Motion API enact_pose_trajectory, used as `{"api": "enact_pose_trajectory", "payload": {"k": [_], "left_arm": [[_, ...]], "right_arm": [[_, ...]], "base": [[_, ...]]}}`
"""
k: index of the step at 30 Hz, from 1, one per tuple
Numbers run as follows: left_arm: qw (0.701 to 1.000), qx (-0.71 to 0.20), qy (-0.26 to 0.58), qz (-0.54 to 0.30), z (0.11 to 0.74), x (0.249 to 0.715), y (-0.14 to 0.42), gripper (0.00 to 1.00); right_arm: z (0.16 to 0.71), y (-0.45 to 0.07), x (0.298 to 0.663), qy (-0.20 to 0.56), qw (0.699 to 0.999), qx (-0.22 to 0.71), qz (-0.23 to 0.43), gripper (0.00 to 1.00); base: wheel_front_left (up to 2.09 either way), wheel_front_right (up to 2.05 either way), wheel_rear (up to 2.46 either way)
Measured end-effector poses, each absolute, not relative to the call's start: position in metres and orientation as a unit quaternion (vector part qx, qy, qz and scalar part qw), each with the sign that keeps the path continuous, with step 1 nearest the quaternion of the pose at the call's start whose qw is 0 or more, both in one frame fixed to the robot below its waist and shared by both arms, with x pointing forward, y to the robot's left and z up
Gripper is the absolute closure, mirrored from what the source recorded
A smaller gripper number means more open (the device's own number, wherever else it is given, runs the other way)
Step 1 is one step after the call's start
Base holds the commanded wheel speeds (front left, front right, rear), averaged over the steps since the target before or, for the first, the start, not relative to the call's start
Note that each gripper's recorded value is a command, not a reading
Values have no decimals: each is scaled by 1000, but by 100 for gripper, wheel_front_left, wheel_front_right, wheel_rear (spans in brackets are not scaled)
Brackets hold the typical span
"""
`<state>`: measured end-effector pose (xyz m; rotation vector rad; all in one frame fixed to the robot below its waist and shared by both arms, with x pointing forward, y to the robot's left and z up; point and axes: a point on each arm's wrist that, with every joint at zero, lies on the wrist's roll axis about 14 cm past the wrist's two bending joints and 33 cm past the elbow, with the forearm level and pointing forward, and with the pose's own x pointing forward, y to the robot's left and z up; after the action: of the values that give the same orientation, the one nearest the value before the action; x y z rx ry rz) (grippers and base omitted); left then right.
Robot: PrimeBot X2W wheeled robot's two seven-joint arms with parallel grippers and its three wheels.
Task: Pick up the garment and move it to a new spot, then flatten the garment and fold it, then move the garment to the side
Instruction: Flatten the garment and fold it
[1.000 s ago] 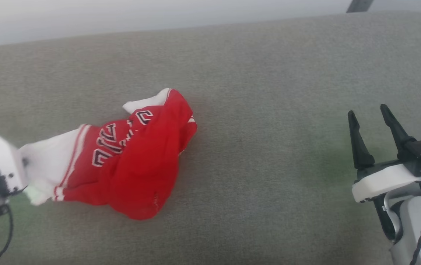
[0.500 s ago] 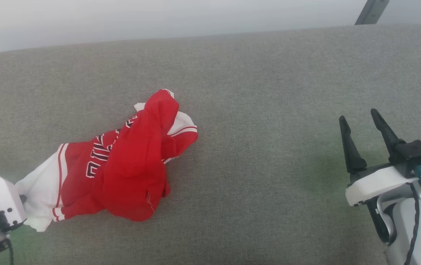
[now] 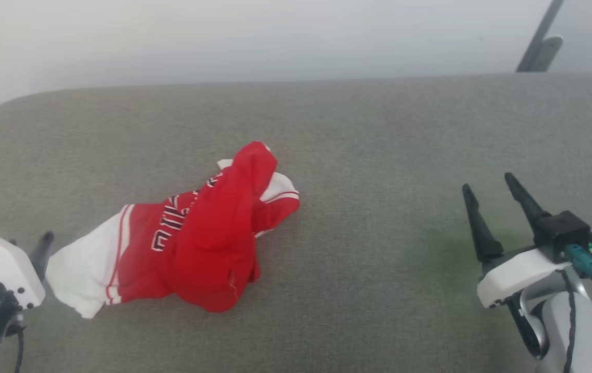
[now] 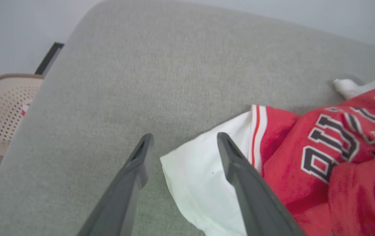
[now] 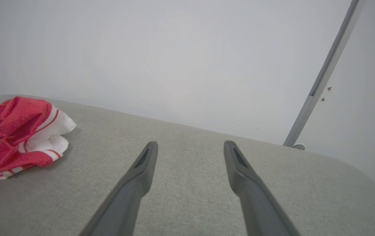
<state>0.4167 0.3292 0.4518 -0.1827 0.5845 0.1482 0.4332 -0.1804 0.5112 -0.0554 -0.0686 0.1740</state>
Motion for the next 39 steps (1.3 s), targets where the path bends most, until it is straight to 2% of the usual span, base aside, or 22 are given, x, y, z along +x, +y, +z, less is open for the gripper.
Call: {"api": "enact_pose_trajectory", "payload": {"k": [8, 21, 31, 39], "left_arm": [[984, -57, 151, 70, 494, 396, 329, 0], [990, -51, 19, 133, 514, 329, 335, 0], [982, -66, 10, 179, 503, 301, 337, 0], [976, -72, 10, 204, 496, 293, 333, 0]], "right_arm": [[506, -139, 436, -23, 988, -29, 151, 0], [499, -48, 470, 39, 960, -37, 274, 0], [460, 16, 487, 166, 918, -60, 355, 0], [413, 34, 493, 277, 873, -117, 383, 0]], "base": [[0, 0, 0], [0, 0, 0], [0, 0, 0], [0, 0, 0]]}}
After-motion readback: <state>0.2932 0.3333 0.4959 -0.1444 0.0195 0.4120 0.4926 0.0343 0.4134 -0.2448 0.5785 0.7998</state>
